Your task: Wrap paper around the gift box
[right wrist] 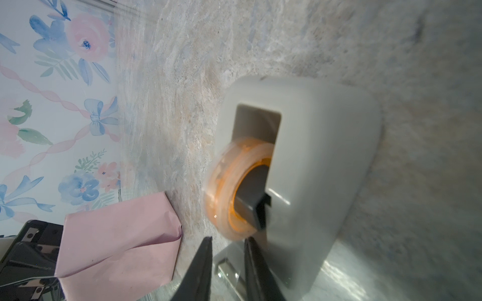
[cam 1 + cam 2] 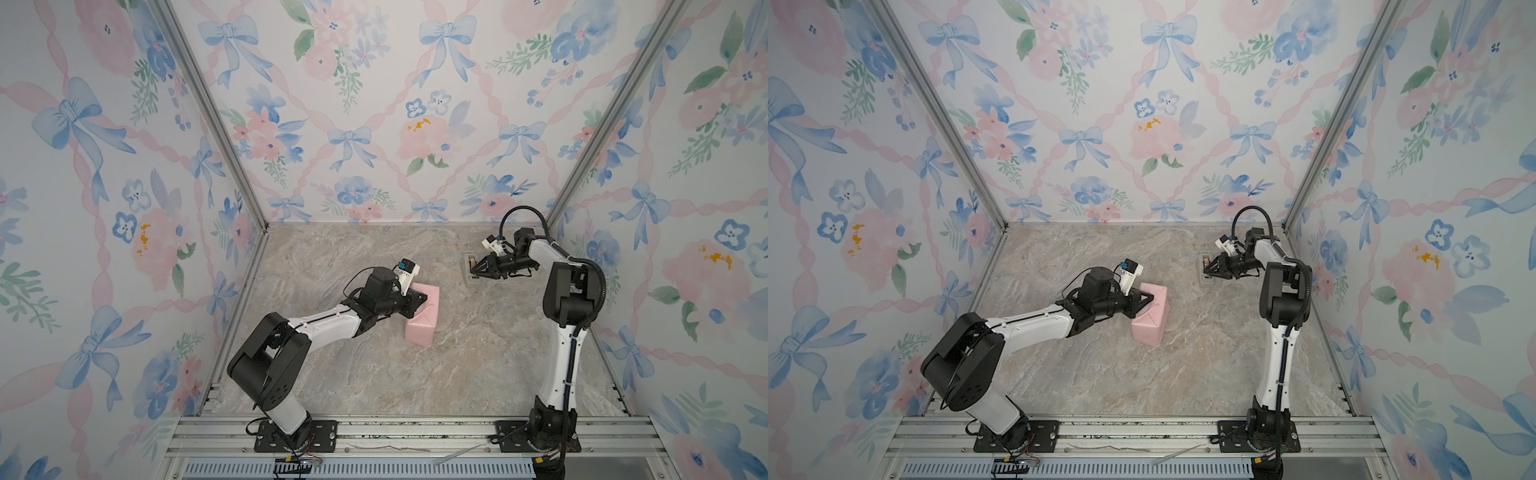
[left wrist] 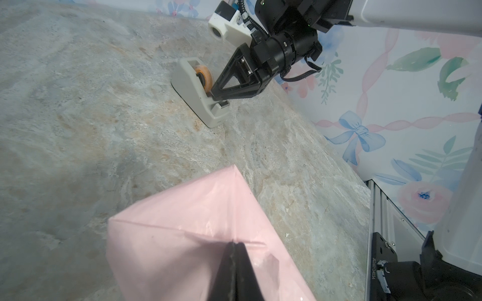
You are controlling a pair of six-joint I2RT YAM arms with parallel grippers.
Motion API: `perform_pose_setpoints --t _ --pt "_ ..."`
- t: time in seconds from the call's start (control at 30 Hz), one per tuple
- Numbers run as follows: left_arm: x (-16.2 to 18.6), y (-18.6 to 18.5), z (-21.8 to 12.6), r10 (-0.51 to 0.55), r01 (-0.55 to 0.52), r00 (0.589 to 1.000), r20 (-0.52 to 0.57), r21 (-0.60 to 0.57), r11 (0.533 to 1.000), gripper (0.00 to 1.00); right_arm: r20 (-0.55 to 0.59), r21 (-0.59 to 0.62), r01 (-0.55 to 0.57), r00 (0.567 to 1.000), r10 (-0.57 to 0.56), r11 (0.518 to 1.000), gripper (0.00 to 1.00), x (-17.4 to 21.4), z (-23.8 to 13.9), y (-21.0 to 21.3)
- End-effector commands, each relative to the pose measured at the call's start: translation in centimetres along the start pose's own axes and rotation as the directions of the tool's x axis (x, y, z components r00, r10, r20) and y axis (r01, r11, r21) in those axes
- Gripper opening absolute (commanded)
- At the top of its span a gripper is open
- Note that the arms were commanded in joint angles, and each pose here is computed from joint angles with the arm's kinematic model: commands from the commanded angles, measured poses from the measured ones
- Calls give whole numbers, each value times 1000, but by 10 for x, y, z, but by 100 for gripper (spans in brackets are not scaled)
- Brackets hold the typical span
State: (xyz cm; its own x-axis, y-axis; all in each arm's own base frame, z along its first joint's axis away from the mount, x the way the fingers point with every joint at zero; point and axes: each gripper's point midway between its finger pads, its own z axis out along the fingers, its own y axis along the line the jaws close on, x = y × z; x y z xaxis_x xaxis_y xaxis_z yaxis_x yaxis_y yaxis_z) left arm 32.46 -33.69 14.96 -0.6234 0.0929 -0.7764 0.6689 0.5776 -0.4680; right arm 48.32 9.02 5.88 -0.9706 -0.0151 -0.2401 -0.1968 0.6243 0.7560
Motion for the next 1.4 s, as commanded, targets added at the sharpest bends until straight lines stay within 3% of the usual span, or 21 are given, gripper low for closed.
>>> perform_pose_setpoints --t 0.0,0.83,1.37 --pt "34 9 -1 -48 43 993 -106 -43 998 6 -71 -12 -72 995 71 997 25 18 14 -8" --pt "33 8 0 -44 39 993 -106 -41 998 6 -38 -126 -109 994 105 986 18 13 10 -4" --pt "31 7 -1 -42 38 994 -101 -41 998 6 -23 -171 -119 993 117 978 6 11 8 -2"
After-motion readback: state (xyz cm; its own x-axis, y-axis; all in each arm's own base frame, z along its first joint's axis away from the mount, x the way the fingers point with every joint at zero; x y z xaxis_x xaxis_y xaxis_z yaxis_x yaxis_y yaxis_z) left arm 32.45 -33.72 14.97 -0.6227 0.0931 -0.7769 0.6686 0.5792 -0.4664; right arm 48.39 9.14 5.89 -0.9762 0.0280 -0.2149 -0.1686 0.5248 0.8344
